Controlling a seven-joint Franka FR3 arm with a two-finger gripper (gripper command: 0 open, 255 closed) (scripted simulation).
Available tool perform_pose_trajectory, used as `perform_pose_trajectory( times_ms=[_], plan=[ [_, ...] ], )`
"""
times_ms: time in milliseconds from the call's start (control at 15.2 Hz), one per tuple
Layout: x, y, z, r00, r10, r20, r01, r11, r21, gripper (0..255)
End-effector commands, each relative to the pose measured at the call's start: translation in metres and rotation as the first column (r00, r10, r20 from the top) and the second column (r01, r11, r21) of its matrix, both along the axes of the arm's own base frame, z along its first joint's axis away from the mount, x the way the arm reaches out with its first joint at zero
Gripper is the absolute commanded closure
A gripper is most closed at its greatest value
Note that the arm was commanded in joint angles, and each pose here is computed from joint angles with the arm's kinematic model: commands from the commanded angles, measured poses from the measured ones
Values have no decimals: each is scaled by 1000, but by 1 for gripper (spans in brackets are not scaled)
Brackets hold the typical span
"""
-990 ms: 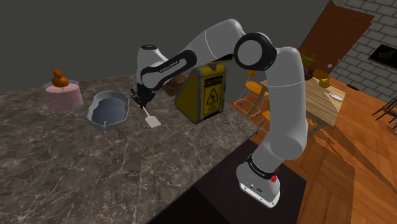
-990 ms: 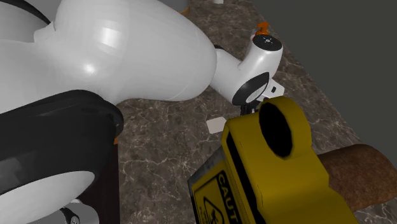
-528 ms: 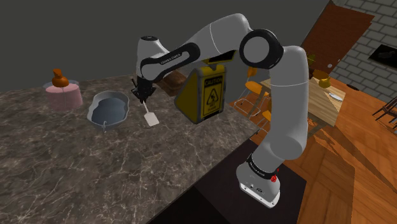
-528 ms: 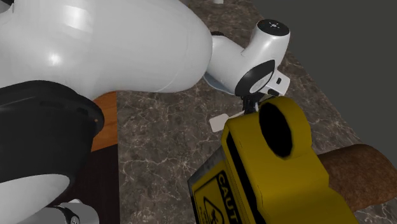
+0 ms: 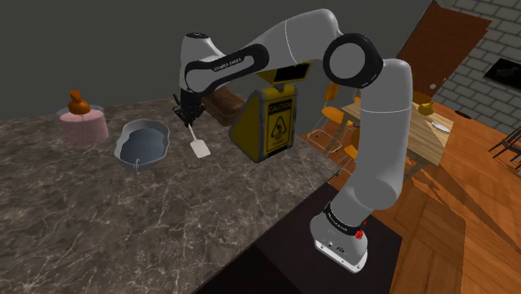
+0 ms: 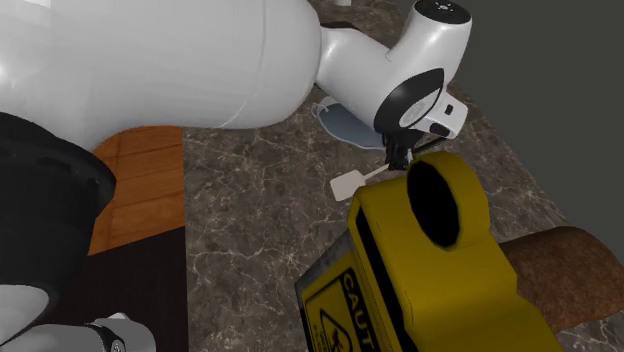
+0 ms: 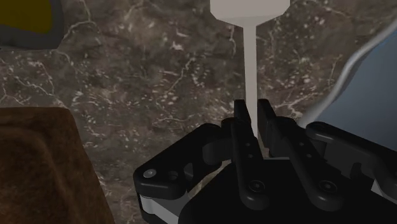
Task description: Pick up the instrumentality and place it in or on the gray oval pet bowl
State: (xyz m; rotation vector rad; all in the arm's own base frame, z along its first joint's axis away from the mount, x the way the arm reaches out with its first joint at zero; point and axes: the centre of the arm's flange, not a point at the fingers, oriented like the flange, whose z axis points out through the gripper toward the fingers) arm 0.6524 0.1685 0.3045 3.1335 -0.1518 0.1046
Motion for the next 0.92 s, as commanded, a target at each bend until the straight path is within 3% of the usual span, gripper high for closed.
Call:
perform_pose_trajectory(
  times_ms=[0, 858],
  plan=[
    [0, 1, 10, 1000, 0, 0, 0, 1000, 0, 255],
    [2, 14, 72, 1000, 0, 0, 0, 1000, 0, 255]
  ],
)
